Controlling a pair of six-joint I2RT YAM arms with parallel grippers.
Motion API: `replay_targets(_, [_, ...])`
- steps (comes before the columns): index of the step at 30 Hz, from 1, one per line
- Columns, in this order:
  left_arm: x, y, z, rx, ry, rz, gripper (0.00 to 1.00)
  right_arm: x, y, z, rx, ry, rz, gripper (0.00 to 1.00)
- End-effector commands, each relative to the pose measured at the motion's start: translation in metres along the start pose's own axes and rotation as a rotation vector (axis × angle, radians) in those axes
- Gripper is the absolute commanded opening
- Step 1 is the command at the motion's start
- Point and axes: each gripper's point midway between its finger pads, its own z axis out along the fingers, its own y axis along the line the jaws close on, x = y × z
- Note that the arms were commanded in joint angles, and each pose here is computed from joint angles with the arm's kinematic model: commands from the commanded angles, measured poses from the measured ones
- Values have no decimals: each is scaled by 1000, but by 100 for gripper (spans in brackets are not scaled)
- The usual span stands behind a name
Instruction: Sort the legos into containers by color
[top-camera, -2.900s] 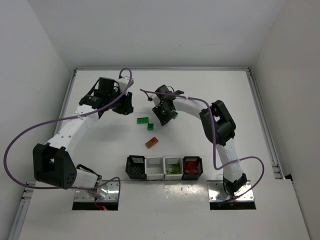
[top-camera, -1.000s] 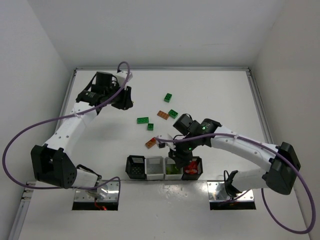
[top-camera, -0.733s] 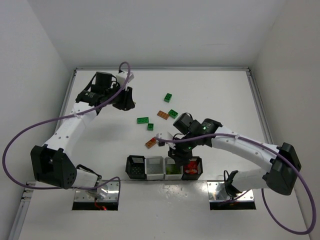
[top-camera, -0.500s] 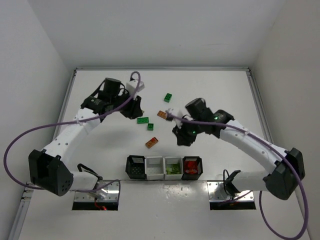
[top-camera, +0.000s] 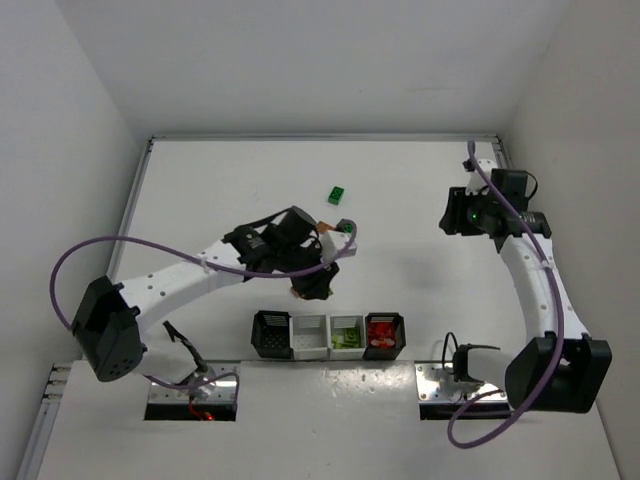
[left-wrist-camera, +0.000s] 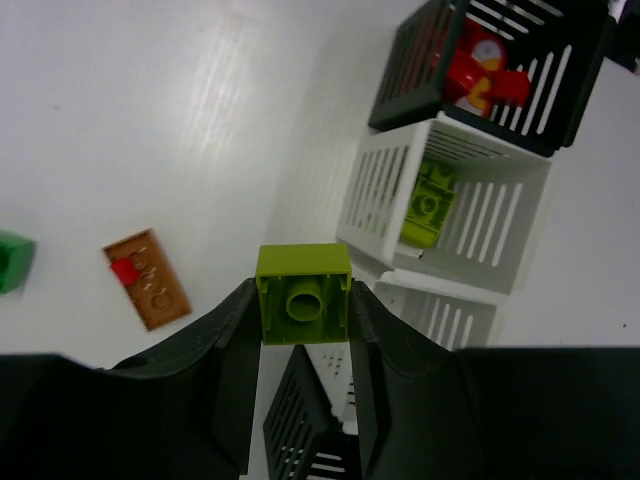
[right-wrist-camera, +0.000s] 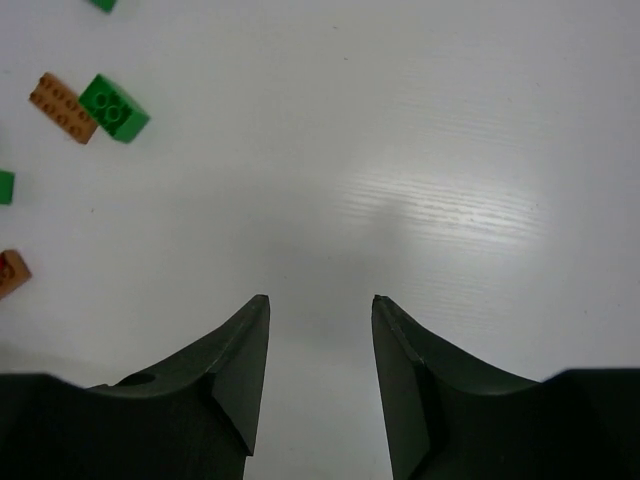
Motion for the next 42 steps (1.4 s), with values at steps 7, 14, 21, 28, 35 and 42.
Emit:
replay_targets(7, [-16, -67, 29, 97, 32, 183, 19, 10, -27, 3, -27, 5, 177, 49])
replay_targets(14, [-5, -82, 43, 99, 81, 237, 29, 15, -19, 5, -106, 25, 175, 50])
replay_targets(21, [-14, -78, 46, 60, 74, 251, 49, 18, -11, 6, -146, 29, 139, 50])
replay_targets(28, [-39, -80, 36, 49, 35, 269, 57, 20, -7, 12, -177, 56, 137, 50])
replay_targets(35, [-111, -12, -11, -101, -161, 52, 62, 5, 24, 36, -300, 121, 41, 50])
replay_targets(42, [-92, 124, -82, -355, -289, -312, 81, -41, 74, 94, -285, 121, -199, 55])
